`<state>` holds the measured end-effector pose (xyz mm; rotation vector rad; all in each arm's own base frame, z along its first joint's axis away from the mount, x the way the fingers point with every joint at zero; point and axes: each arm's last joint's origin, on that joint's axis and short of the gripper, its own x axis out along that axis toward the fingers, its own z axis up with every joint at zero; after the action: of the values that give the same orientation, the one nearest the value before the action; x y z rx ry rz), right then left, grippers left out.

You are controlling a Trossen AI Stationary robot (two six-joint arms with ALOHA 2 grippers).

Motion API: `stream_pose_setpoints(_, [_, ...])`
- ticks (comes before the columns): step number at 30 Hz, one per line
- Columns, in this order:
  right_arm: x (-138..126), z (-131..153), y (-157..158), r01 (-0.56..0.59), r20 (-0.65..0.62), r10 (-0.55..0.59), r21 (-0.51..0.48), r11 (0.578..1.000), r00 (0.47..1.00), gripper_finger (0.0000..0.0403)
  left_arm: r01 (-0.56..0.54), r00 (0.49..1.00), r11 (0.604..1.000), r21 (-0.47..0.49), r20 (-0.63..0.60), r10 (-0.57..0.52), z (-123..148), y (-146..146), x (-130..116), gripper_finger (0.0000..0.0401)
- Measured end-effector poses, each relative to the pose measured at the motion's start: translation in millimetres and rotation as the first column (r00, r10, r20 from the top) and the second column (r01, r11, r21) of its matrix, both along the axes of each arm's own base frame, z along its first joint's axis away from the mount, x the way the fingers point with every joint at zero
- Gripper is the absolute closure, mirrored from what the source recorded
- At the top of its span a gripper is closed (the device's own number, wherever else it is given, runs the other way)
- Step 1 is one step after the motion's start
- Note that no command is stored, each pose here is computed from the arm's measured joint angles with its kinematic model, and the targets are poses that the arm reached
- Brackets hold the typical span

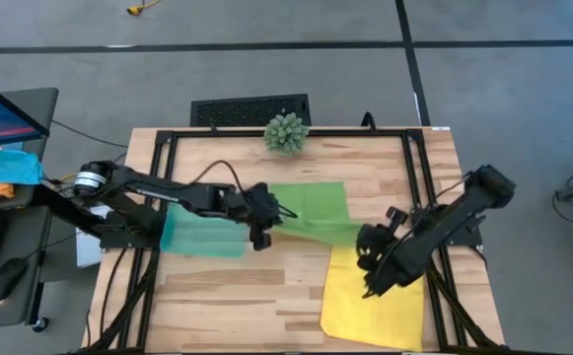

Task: Roll microfiber towels into tight, uniform cylinder then place into a basket
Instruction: Fold the green towel

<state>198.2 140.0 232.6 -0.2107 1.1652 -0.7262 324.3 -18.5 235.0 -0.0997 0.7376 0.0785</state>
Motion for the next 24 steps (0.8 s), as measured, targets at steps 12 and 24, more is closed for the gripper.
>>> stream_pose_setpoints(12, [25.4, -29.2, 28.8, 0.001, -0.052, 0.000, 0.016, 1.000, 0.999, 0.0399, -0.172, 0.980, 0.980, 0.102, -0.089, 0.181, -33.2, -48.7, -0.6, 0.0397])
stream_pose_setpoints(24, [59.0, -26.9, -22.1, 0.084, -0.034, -0.087, -0.093, 0.992, 0.996, 0.0401, -0.539, 0.840, 0.827, 0.160, 0.023, 0.542, -36.3, -52.4, -13.4, 0.0397])
